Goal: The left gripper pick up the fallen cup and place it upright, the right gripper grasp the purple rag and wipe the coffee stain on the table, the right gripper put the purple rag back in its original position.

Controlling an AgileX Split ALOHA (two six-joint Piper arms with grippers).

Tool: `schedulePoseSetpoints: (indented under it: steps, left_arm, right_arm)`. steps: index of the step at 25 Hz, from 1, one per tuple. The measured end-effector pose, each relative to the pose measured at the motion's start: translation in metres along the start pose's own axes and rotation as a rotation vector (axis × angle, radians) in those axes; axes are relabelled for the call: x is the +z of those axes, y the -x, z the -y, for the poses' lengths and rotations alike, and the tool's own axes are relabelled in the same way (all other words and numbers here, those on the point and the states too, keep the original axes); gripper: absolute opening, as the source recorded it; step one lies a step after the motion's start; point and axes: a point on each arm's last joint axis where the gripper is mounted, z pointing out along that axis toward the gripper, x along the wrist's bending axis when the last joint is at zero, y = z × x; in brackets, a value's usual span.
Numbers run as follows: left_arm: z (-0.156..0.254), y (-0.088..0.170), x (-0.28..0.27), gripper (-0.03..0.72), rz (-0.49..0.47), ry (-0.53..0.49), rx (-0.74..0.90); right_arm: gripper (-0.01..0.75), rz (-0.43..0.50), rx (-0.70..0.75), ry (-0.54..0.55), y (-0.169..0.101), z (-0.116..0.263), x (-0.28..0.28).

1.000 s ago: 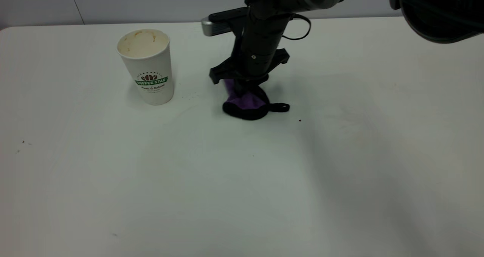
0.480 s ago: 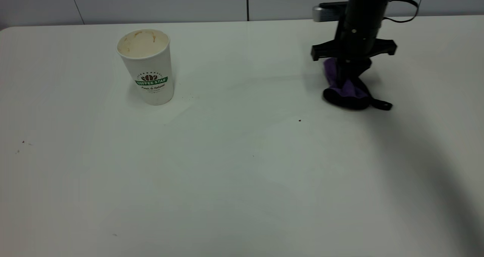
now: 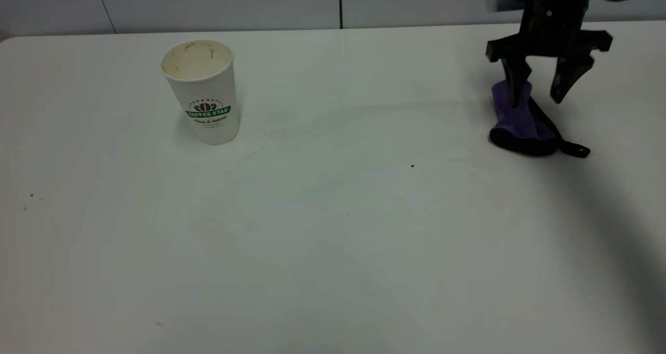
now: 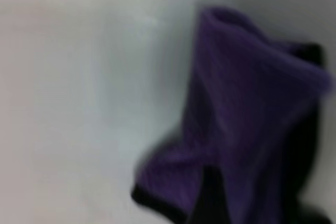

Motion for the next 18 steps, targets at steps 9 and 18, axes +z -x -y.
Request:
schedulePoseSetpoints:
  steps: [9, 18]
  left_arm:
    - [0.0, 0.0, 0.0, 0.284, 0.0, 0.0, 0.0]
    - [0.0, 0.0, 0.0, 0.284, 0.0, 0.0, -0.001]
  right_arm:
    - [0.728, -0.148, -0.059, 0.286, -0.016, 0.014, -0.192]
    - [0.726, -0.194, -0.188, 0.522, -0.018, 0.19, -0.375]
